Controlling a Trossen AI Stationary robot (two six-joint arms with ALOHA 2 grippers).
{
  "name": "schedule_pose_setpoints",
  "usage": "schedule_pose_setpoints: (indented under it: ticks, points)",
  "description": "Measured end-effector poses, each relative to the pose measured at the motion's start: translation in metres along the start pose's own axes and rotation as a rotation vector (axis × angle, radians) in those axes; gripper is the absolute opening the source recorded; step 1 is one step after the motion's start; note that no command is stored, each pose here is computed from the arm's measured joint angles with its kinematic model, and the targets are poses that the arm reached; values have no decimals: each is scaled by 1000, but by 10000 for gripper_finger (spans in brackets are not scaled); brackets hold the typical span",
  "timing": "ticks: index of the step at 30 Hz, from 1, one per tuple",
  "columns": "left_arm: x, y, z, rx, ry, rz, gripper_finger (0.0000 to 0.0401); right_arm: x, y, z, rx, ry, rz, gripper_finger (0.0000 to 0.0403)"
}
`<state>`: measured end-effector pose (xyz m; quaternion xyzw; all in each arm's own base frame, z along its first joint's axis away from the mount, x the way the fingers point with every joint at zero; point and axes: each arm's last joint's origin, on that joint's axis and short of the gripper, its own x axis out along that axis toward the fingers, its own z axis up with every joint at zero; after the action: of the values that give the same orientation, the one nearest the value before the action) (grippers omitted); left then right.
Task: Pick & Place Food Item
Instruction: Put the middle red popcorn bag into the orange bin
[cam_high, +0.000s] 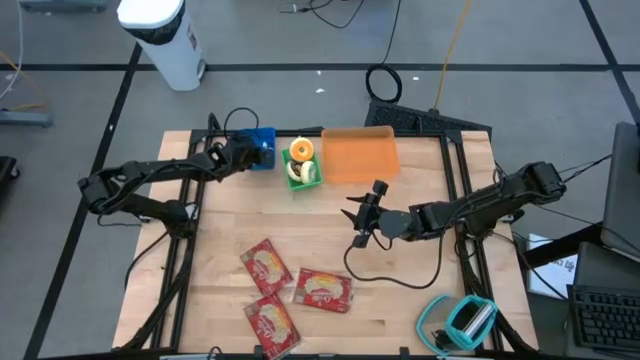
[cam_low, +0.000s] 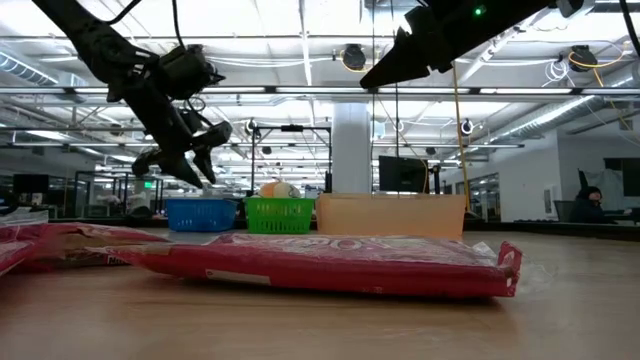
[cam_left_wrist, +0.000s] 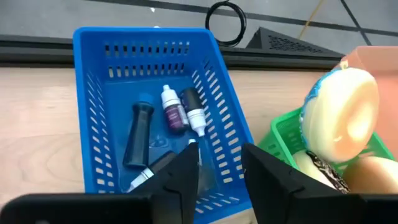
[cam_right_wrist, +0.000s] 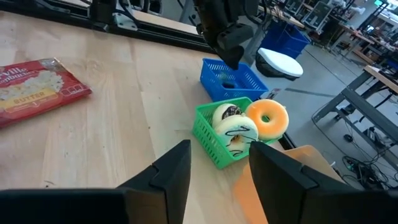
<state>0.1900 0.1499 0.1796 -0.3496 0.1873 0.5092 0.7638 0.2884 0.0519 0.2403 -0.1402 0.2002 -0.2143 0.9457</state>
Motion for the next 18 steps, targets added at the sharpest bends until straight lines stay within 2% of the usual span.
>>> schedule_pose_setpoints:
  ticks: [5, 8, 12, 18]
  points:
    - [0, -1, 1, 52, -6, -6, 140, 0, 0, 0, 28, 0, 2, 151]
    - [-6, -4, 5, 77, 8, -66, 143, 0, 1, 0, 50, 0, 2, 149]
    - [-33, -16, 22, 91, -8, -281, 144, -2, 3, 0, 60, -4, 12, 150]
    - [-106, -37, 15, 366, -55, -740, 145, -11, 14, 1, 72, -19, 54, 152]
